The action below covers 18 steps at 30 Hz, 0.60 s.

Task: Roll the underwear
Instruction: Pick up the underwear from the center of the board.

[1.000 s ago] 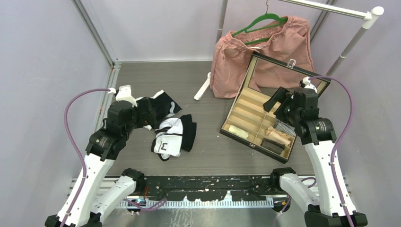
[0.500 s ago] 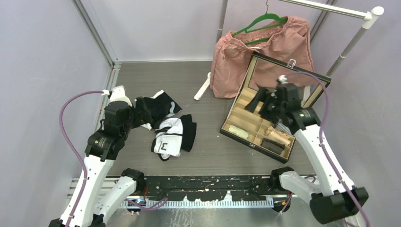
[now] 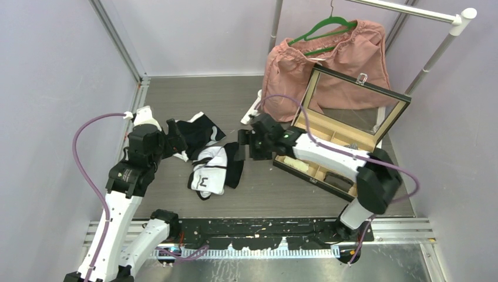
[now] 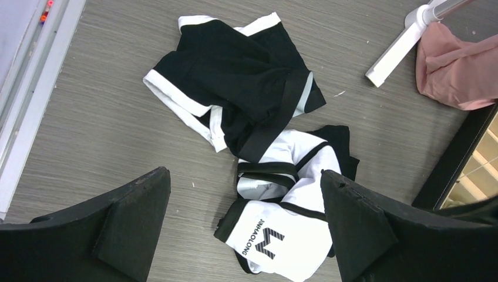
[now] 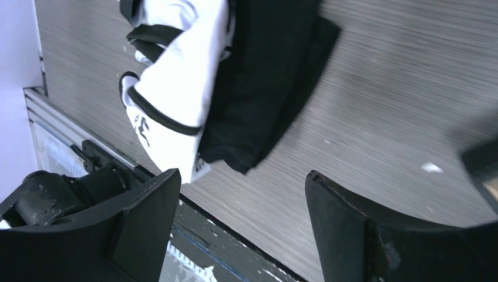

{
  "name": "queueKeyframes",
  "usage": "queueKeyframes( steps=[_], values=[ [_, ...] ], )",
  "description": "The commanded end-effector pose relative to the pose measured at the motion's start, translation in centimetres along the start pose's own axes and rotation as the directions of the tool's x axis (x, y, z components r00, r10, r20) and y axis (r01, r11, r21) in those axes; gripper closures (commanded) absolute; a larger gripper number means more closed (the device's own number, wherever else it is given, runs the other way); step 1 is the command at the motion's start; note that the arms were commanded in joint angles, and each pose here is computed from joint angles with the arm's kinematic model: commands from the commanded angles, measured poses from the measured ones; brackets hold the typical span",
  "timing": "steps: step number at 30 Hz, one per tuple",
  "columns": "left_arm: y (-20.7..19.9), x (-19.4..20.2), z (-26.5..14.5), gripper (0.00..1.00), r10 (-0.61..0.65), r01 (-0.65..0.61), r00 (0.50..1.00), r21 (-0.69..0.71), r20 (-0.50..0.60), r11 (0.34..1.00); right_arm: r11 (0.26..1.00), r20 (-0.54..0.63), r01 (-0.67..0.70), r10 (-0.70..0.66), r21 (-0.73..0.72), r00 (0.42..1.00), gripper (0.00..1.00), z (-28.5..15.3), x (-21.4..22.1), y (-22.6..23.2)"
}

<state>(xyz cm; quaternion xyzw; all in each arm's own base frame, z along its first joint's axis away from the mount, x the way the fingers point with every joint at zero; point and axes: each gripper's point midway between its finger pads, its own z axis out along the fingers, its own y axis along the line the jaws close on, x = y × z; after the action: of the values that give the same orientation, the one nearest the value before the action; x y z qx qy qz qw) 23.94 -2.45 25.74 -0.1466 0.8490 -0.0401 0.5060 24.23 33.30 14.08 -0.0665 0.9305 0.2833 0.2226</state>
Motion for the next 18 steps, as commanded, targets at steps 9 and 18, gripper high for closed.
queueKeyframes(
  steps=[9, 18],
  values=[
    [-0.2, -0.1, 0.2, 0.0, -0.013, 0.013, 1.0, 0.008, -0.001, 1.0, 0.979, -0.101, 0.044, -0.066, -0.198, 0.993, 0.3, 7.1, 1.8, 7.1],
    [-0.3, 0.1, 0.5, 0.0, -0.016, 0.016, 1.0, 0.011, -0.017, 1.0, 0.966, -0.141, 0.008, -0.046, -0.257, 0.989, 0.65, 8.5, 2.9, 8.0]
  ],
)
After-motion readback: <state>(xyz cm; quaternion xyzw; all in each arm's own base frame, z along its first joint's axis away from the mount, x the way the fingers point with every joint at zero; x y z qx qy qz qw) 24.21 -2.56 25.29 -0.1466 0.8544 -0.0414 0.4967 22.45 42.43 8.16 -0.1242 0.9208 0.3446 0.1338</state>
